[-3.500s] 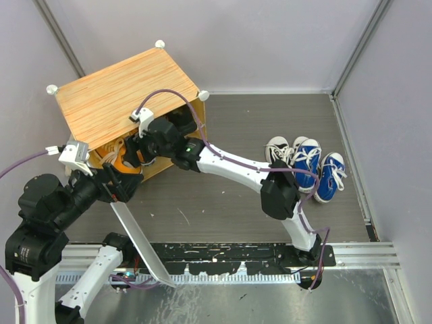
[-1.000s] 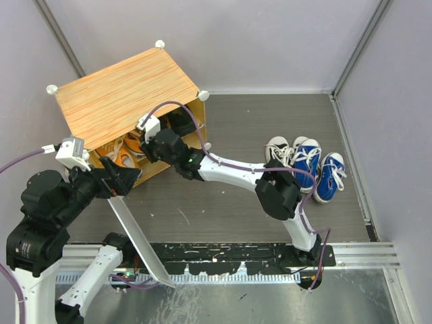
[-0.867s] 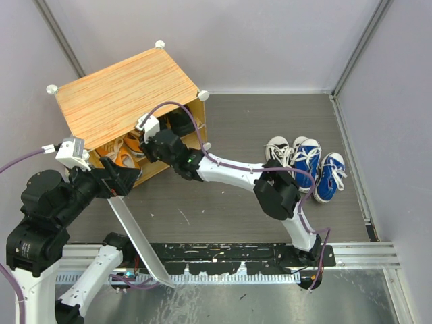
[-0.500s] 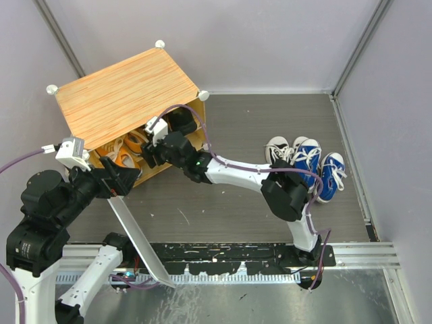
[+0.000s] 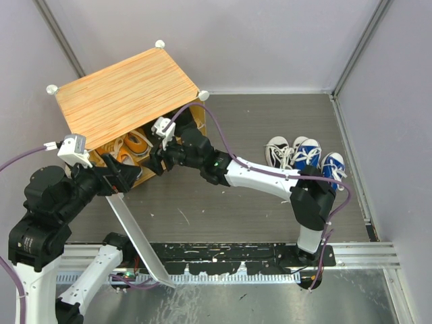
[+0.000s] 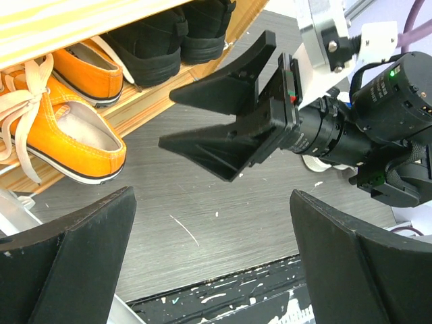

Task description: Place and organize the shoes in the shoe cabinet

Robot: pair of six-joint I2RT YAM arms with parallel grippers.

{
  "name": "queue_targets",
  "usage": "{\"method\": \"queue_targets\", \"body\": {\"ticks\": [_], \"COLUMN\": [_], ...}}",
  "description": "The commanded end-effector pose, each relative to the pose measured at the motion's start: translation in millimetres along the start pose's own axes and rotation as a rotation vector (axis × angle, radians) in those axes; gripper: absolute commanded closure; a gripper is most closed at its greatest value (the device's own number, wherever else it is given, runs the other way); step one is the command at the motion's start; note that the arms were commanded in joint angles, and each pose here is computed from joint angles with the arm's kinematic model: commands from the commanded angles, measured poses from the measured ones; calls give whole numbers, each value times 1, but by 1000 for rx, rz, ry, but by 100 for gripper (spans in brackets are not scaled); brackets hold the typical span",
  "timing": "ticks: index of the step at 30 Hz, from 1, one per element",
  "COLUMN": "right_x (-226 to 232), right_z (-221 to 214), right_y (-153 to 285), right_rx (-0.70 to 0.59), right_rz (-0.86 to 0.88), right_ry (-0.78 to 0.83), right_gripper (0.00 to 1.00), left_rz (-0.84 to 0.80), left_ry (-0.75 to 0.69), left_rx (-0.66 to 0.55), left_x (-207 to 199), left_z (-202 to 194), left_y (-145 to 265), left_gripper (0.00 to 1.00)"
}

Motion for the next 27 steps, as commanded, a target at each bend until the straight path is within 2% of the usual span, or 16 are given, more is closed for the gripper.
{"method": "queue_targets", "body": {"ticks": [1, 9, 18, 27], "right_x": [26, 46, 45, 33], "right_z": [18, 17, 4, 4], "right_y": [3, -10, -39, -50], "right_rx": [-71, -56, -31, -64], "right_rz": [138, 162, 133, 54], "right_ry": [53, 56, 13, 6], "right_gripper": [35, 34, 34, 49], "left_rz": [-27, -26, -21, -24], "left_ry": [-16, -21, -34, -27], "left_rx": [-49, -27, -43, -53], "left_x": [-8, -3, -5, -7], "left_z": [13, 5, 10, 11], "left_y": [-1, -3, 5, 10], "left_gripper": [2, 2, 2, 2]}}
Point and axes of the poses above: each gripper's point midway between its finger pads, its own y axis back along the fingers, its own x axis along the line the jaws close on, z = x × y, the point moved 2 cm from there along y, back along the fingers, and after that the axes turned 14 degrees about y, right-handed, at the moved point
